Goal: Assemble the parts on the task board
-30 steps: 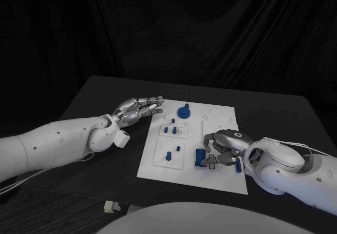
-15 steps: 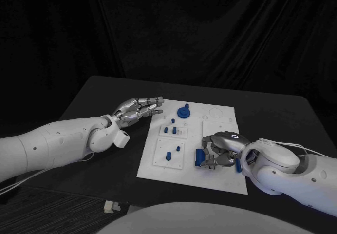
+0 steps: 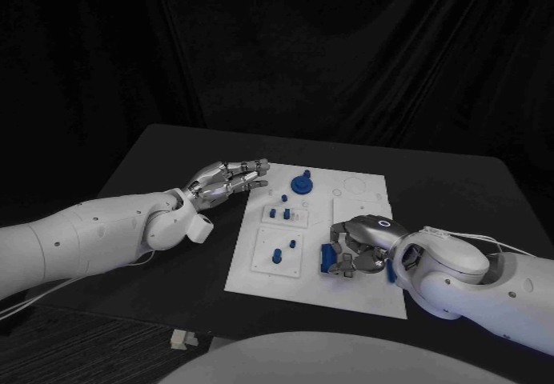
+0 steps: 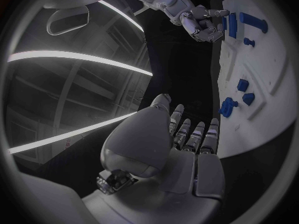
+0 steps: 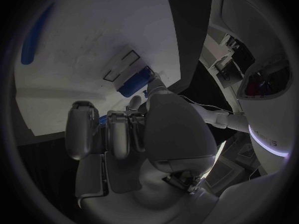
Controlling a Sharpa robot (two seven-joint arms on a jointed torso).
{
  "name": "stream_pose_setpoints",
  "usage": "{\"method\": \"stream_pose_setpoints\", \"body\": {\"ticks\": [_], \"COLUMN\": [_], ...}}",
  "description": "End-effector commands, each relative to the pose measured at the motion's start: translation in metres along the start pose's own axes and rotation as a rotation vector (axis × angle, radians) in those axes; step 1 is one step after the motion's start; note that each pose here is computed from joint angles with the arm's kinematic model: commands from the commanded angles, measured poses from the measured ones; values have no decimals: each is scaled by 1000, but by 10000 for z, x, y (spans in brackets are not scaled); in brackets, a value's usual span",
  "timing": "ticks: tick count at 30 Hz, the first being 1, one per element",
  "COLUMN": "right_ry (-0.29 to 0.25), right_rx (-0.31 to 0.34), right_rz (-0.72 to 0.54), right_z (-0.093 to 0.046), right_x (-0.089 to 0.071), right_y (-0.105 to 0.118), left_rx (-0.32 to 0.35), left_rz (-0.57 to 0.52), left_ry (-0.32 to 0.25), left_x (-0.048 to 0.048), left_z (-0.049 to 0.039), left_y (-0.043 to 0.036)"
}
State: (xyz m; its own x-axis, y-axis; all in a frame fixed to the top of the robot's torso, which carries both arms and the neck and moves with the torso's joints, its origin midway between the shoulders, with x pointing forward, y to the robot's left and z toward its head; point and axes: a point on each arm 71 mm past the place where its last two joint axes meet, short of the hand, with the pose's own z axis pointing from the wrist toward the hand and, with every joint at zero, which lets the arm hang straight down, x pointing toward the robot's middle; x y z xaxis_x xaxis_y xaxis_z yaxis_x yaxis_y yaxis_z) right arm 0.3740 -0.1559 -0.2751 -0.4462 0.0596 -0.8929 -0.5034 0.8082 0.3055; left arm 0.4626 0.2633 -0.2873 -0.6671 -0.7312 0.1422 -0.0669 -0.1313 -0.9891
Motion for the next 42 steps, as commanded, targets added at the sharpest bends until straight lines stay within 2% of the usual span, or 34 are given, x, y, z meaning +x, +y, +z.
{"method": "stream_pose_setpoints", "body": {"ticks": [1, 8, 14, 18, 22, 26, 28, 30, 33, 36, 39, 42], "right_ry": [8, 4, -71, -130, -181, -187, -167, -119, 11, 124, 193, 229], "right_rx": [23, 14, 19, 52, 115, 186, 237, 294, 405, 474, 509, 528], "right_rz": [-8, -5, 37, 90, 139, 168, 189, 199, 185, 153, 129, 113], "right_z": [6, -5, -88, -158, -229, -285, -315, -335, -360, -371, -378, -383], "right_x": [33, 38, -35, -169, -411, -598, -668, -704, -692, -651, -625, -613], "right_y": [-10, -7, -66, -159, -309, -444, -525, -608, -745, -831, -880, -907], "left_rx": [12, 11, 10, 10, 10, 10, 11, 11, 11, 11, 10, 10], "left_rz": [-17, -17, -18, -18, -17, -17, -16, -16, -15, -15, -14, -14], "left_ry": [9, 8, 7, 7, 4, 3, 3, 2, 2, 1, 1, 1], "left_x": [19, 15, 12, 9, 4, 3, 3, 2, 2, 1, 1, 2], "left_z": [6, -2, -11, -16, -21, -22, -21, -20, -20, -21, -21, -19], "left_y": [0, 4, 8, 10, 12, 13, 14, 14, 15, 15, 16, 17]}}
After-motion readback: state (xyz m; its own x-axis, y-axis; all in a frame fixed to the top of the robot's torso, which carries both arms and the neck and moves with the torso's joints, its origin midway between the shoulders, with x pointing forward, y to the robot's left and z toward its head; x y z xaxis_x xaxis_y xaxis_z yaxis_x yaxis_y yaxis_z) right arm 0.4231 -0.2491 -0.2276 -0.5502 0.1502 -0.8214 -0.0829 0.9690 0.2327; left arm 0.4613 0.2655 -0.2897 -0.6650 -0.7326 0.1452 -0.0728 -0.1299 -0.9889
